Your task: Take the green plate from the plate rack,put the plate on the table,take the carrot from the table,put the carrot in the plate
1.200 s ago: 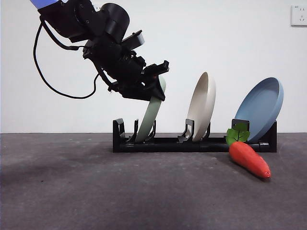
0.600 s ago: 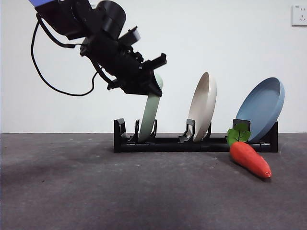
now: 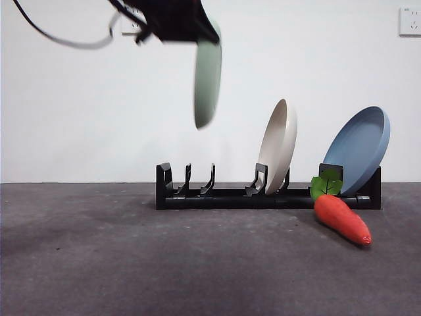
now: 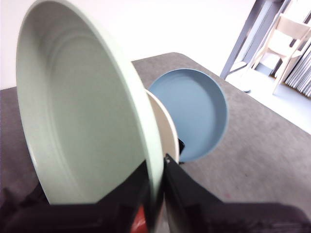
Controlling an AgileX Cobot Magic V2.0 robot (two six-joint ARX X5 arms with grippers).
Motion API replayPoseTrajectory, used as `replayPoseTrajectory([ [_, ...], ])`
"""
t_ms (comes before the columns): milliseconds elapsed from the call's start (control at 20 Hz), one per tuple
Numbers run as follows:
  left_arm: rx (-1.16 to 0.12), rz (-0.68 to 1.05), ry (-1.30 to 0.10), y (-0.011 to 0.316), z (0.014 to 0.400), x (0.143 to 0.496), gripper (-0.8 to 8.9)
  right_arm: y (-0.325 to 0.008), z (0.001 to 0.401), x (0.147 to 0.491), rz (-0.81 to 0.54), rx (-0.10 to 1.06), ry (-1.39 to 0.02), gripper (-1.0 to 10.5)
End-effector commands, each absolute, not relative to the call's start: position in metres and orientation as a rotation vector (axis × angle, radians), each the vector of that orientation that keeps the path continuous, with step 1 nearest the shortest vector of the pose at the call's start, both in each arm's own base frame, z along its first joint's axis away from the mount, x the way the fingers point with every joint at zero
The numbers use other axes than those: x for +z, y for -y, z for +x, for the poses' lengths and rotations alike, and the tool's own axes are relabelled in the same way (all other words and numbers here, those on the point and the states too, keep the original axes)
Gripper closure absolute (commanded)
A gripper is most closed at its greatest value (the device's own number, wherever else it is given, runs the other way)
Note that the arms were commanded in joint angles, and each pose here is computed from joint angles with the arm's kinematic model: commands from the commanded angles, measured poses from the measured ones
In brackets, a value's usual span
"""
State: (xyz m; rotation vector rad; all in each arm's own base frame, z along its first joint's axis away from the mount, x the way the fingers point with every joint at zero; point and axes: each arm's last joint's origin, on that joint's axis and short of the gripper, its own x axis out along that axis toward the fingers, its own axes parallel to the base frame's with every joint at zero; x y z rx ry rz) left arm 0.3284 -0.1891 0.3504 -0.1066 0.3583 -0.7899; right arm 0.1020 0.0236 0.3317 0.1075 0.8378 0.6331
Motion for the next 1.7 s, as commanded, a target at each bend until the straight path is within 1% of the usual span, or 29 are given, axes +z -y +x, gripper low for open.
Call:
replayPoseTrajectory([
  [50, -0.826, 0.043, -0.311, 0.181, 0.29, 0.381, 8.21, -0.023, 0.102, 0.333, 0.11, 0.628, -0.831, 2.9],
  [200, -0.774, 0.274, -0.331, 0.175, 0.239, 0.4, 8.21, -0.024, 0.103, 0.333, 0.112, 0.628, -0.835, 2.9],
  [300, -0.75, 0.455, -0.381, 0.178, 0.211, 0.399, 8.21, -0.024, 0.103, 0.333, 0.112, 0.628, -0.835, 2.9],
  [450, -0.726, 0.71, -0.537, 0.192, 0.188, 0.379, 8.2, -0.024, 0.103, 0.333, 0.112, 0.628, -0.836, 2.9],
  [550, -0.747, 0.807, -0.602, 0.207, 0.183, 0.363, 8.19, -0.024, 0.104, 0.333, 0.11, 0.628, -0.827, 2.9],
  [700, -0.73, 0.924, -0.672, 0.232, 0.183, 0.33, 8.19, -0.024, 0.104, 0.333, 0.109, 0.629, -0.824, 2.9],
  [850, -0.755, 0.993, -0.731, 0.253, 0.186, 0.287, 8.19, -0.024, 0.104, 0.333, 0.109, 0.629, -0.823, 2.9],
  [1100, -0.74, 1.078, -0.746, 0.288, 0.193, 0.229, 8.19, -0.024, 0.104, 0.333, 0.109, 0.629, -0.824, 2.9],
  [1300, -0.745, 1.146, -0.829, 0.301, 0.2, 0.188, 8.19, -0.024, 0.104, 0.333, 0.109, 0.629, -0.823, 2.9],
  [1550, -0.751, 1.147, -0.865, 0.309, 0.205, 0.164, 8.21, -0.024, 0.104, 0.333, 0.109, 0.629, -0.825, 2.9],
  [1600, -0.784, 1.13, -0.892, 0.309, 0.204, 0.161, 8.16, -0.024, 0.105, 0.333, 0.109, 0.629, -0.825, 2.9],
  [1700, -0.87, 1.043, -0.96, 0.309, 0.2, 0.16, 8.05, -0.024, 0.106, 0.333, 0.11, 0.628, -0.831, 2.9],
])
